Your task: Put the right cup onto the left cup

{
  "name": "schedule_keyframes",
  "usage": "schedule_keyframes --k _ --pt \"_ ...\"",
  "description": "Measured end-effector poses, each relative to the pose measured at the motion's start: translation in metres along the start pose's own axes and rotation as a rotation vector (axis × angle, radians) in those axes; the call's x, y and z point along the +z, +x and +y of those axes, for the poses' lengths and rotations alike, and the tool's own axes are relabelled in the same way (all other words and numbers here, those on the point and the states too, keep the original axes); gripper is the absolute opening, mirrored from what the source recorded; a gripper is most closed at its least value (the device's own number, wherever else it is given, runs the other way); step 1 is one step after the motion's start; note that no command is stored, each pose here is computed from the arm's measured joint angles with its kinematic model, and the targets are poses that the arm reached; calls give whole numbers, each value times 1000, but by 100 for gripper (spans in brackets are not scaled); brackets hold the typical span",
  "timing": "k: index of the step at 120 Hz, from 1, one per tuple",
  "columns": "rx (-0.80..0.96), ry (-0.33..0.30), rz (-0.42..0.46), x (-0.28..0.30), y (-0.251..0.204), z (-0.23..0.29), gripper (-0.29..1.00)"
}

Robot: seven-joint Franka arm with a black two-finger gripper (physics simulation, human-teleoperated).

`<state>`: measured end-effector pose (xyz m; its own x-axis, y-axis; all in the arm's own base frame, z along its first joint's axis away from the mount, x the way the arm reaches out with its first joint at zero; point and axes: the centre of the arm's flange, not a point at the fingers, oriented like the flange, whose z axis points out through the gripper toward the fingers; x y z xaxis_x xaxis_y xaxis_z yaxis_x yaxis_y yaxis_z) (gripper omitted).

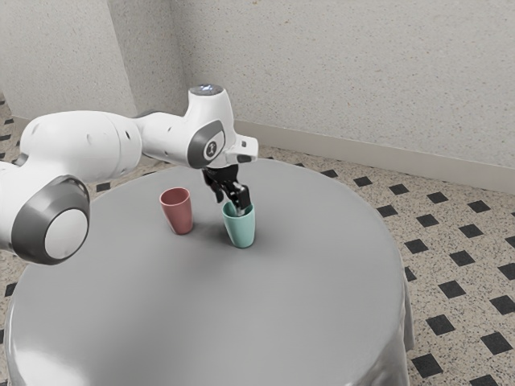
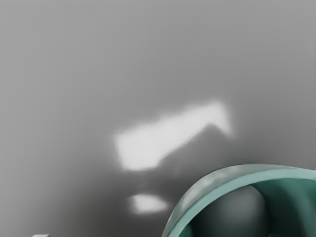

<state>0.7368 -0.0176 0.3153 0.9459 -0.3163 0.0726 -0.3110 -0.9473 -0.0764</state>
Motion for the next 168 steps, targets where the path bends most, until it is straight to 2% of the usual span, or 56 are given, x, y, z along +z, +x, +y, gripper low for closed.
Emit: schedule_keyframes --k 10,19,30,44,73,84,102,123,144,168 --pt "0 -6 -2 2 -1 2 31" --pt "2 -9 -3 4 -1 5 17" --pt "4 -12 -2 4 0 7 6" --pt "4 -14 -1 2 0 7 -1" --pt "-1 -26 -5 -14 -11 10 -6" --pt "-9 -37 2 -45 -30 13 -7" --pt "-26 -44 44 -127 -58 8 -8" --pt "-78 -54 34 -174 -89 -22 -8" --pt "-142 -64 -15 -165 -111 -69 -8" --pt "-155 -65 -37 -148 -103 -103 -8"
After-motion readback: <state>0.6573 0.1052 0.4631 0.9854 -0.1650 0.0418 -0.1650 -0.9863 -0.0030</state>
